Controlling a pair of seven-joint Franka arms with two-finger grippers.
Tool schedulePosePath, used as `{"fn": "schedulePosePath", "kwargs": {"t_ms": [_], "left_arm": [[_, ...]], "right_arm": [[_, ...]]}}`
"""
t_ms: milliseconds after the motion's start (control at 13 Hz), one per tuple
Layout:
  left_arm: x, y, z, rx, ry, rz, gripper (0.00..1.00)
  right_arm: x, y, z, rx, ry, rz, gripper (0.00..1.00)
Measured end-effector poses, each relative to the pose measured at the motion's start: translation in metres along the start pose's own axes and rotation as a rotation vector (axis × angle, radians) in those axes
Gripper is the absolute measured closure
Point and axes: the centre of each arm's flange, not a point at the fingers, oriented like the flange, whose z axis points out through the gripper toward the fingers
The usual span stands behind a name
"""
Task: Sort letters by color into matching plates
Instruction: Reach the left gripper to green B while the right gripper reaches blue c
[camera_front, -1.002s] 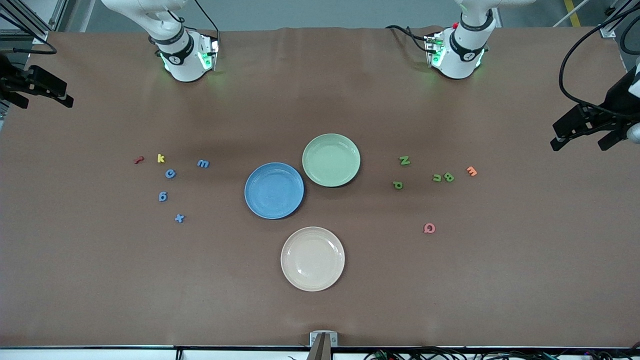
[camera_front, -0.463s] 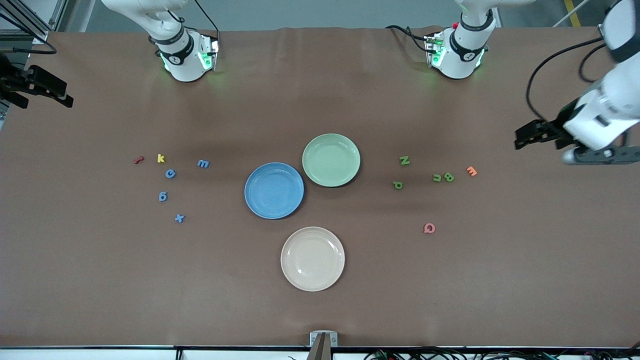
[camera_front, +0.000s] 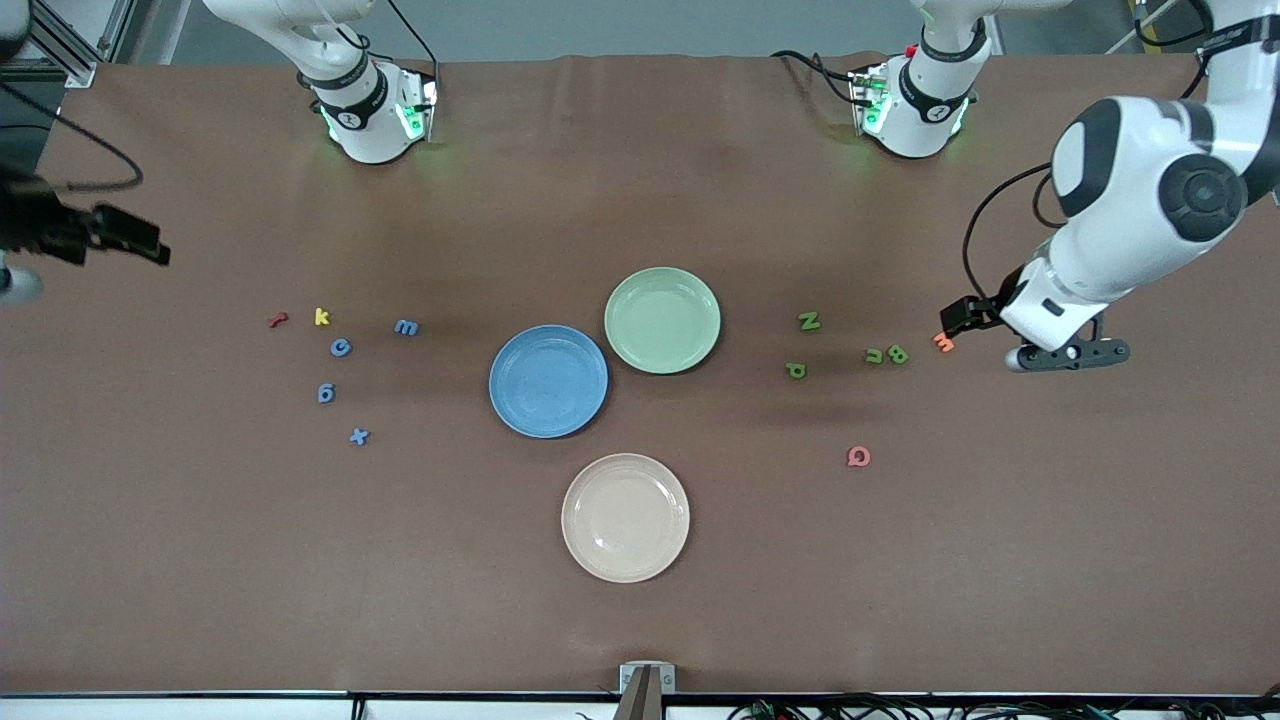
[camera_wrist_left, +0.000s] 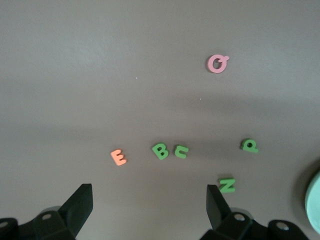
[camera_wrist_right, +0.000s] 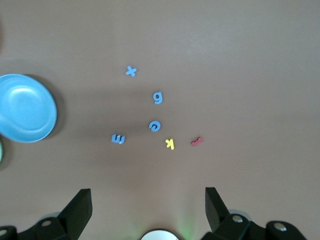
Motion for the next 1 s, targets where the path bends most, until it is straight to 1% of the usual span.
{"fn": "schedulePosePath", "kwargs": {"t_ms": [77,231,386,463,617,771,1002], "left_arm": [[-0.001,0.007,0.015,-0.003,0.004,-0.040,0.00],[-0.003,0.018,0.044,-0.021,0.035,-0.139,0.00],[-0.010,0.019,0.070,-0.026,0.034,-0.277,0.00],[-0.013,0.019,0.078,-0.024,0.027,-0.318,0.00],[-0.017,0.016,0.091,-0.023,0.021,-0.348,0.00],[-0.027,0.012,0.115,-0.018,0.008,-0.356,0.00],[-0.040,0.006,0.147,-0.019,0.003,-0.370,0.00]], "right_arm": [[0.019,0.003,0.022,-0.006,-0.016,0.006,0.00],[0.045,0.004,0.062,-0.012,-0.031,0.008,0.00],[0.057,0.008,0.111,-0.012,-0.017,0.013,0.00],[0.058,0.011,0.139,-0.011,-0.010,0.017,0.00],[0.053,0.015,0.197,-0.011,0.032,0.024,0.00],[0.036,0.016,0.264,-0.013,0.083,0.027,0.00],[0.013,0.016,0.310,-0.012,0.108,0.030,0.00]]}}
